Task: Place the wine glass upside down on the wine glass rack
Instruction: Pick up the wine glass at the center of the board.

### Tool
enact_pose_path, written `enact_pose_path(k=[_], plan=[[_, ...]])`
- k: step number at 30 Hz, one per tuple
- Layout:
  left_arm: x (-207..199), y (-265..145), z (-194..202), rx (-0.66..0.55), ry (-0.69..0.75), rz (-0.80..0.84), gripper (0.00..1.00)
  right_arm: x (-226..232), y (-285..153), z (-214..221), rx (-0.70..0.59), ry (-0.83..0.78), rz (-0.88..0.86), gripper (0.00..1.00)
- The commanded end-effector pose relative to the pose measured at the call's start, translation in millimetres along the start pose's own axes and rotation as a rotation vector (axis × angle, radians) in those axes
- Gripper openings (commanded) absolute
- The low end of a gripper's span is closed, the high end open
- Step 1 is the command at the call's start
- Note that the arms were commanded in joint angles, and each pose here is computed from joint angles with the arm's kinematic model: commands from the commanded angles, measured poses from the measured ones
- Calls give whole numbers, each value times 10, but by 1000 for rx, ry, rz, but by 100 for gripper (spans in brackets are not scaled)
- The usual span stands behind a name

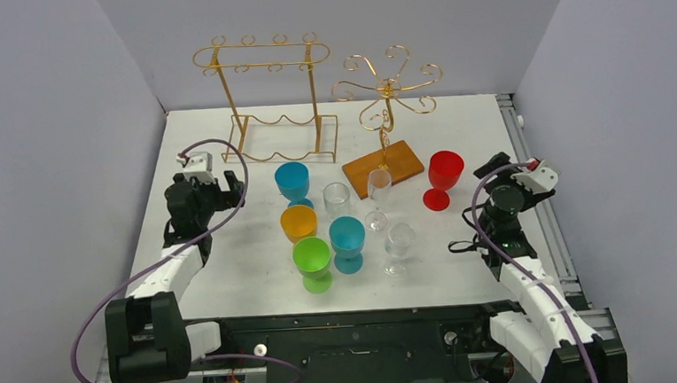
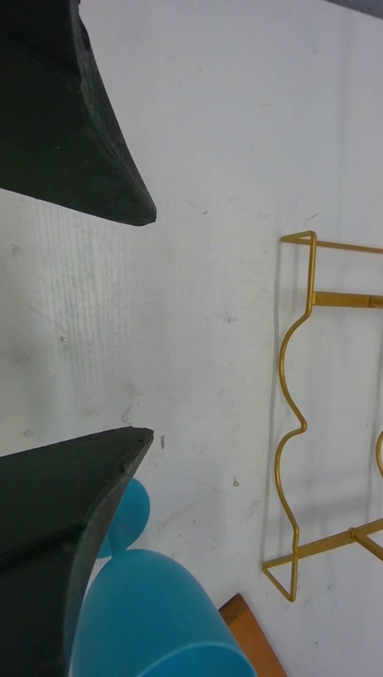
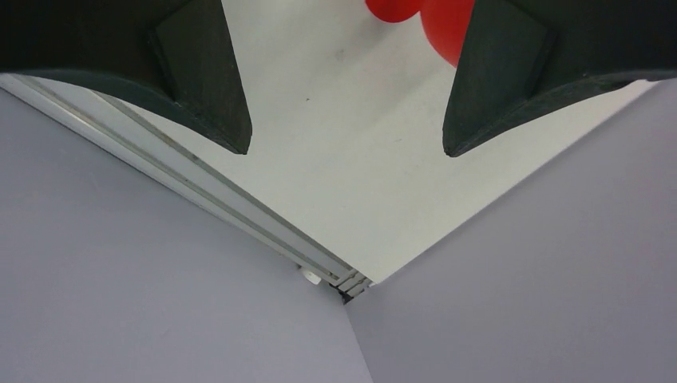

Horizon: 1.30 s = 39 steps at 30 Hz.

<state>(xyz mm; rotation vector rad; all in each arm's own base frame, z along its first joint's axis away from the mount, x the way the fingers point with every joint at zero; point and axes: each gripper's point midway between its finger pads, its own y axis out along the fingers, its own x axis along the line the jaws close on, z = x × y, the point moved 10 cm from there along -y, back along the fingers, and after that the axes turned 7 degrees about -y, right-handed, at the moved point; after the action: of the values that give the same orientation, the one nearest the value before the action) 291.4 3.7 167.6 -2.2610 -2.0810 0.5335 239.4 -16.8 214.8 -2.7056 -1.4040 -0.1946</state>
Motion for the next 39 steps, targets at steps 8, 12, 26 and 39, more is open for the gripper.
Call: enact_pose_path(k=[8, 12, 26, 39], plan=[[-227, -421, -588, 267, -88, 63, 96, 207, -406, -634, 195, 77, -289, 85], [-282, -457, -776, 352, -99, 77, 96, 553, -698, -920, 230, -68, -393, 83], [-427, -551, -992, 411, -108, 126, 96, 1457, -1154, -1505, 331, -282, -747, 78], [-769, -671, -1137, 400, -65, 231, 96, 1602, -1205, -851, 499, -335, -845, 55]])
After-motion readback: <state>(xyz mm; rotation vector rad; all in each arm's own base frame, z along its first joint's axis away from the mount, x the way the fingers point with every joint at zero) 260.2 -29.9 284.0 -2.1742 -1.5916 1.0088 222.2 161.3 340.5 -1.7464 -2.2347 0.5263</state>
